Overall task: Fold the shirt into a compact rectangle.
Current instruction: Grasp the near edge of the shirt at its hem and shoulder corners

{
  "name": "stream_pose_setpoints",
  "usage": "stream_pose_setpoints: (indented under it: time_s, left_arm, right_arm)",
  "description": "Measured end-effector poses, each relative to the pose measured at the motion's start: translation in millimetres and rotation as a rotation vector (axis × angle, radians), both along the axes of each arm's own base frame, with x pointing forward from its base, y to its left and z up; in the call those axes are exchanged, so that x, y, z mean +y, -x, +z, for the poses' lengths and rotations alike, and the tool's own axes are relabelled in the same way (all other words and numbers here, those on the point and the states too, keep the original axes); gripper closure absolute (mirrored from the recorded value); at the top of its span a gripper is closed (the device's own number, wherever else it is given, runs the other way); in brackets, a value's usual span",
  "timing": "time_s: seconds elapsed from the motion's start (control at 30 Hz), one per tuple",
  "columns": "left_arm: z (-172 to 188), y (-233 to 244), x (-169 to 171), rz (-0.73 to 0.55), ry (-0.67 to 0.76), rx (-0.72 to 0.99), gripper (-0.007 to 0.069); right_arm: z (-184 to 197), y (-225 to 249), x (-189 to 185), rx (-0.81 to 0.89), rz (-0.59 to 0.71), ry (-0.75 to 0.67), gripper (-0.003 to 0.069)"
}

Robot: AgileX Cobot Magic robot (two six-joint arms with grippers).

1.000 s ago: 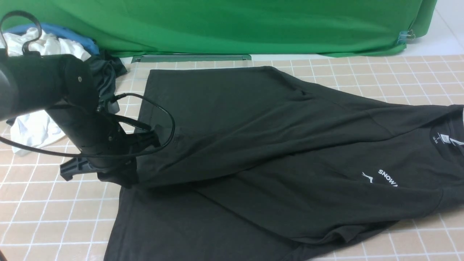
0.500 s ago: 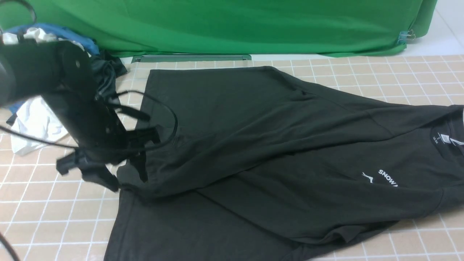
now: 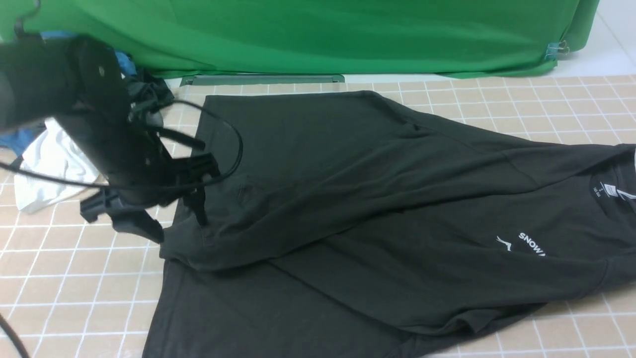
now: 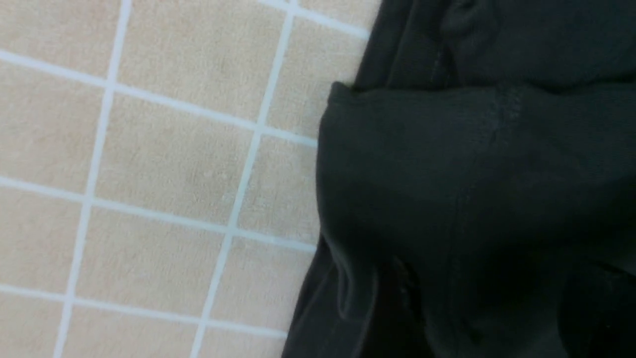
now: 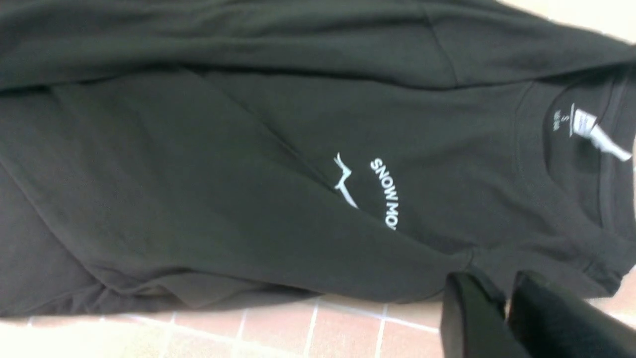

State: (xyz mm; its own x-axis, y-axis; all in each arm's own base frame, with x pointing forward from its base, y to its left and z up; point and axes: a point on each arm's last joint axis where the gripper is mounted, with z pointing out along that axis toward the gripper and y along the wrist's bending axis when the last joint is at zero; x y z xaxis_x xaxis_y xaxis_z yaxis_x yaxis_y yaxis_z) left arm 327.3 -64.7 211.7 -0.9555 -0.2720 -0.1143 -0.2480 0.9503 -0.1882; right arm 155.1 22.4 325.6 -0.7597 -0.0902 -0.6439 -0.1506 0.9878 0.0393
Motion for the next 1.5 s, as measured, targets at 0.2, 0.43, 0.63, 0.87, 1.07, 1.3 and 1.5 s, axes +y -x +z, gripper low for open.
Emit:
stream_pose_setpoints:
  time_s: [0.2, 0.43, 0.63, 0.87, 1.07, 1.3, 1.5]
  left_arm:
    - [-30, 9, 2, -0.003, -0.016, 0.088, 0.0517]
    - [-6, 12, 1, -0.025, -0.001, 0.050, 0.0599]
    - [31, 46, 4, -0.046, 0.019, 0.106, 0.0426]
    - [-4, 98, 8, -0.028, 0.037, 0.289, 0.0190]
    - [-41, 121, 11, 0.021, 0.043, 0.306, 0.0094]
    - [-50, 119, 11, 0.048, 0.050, 0.260, 0.0112]
    - [-59, 115, 10, 0.074, 0.059, 0.279, 0.0170]
  right_arm:
    - [-3, -4, 0, 0.017, 0.000, 0.002, 0.0559]
    - [-3, -4, 0, 0.017, 0.000, 0.002, 0.0557]
    - [-3, -4, 0, 0.017, 0.000, 0.002, 0.0554]
    - [-3, -4, 0, 0.017, 0.000, 0.002, 0.0555]
    - [-2, -4, 0, 0.009, -0.001, 0.001, 0.0555]
    - [-2, -5, 1, -0.003, -0.002, 0.000, 0.0555]
    - [-2, -5, 1, -0.006, -0.002, -0.001, 0.0552]
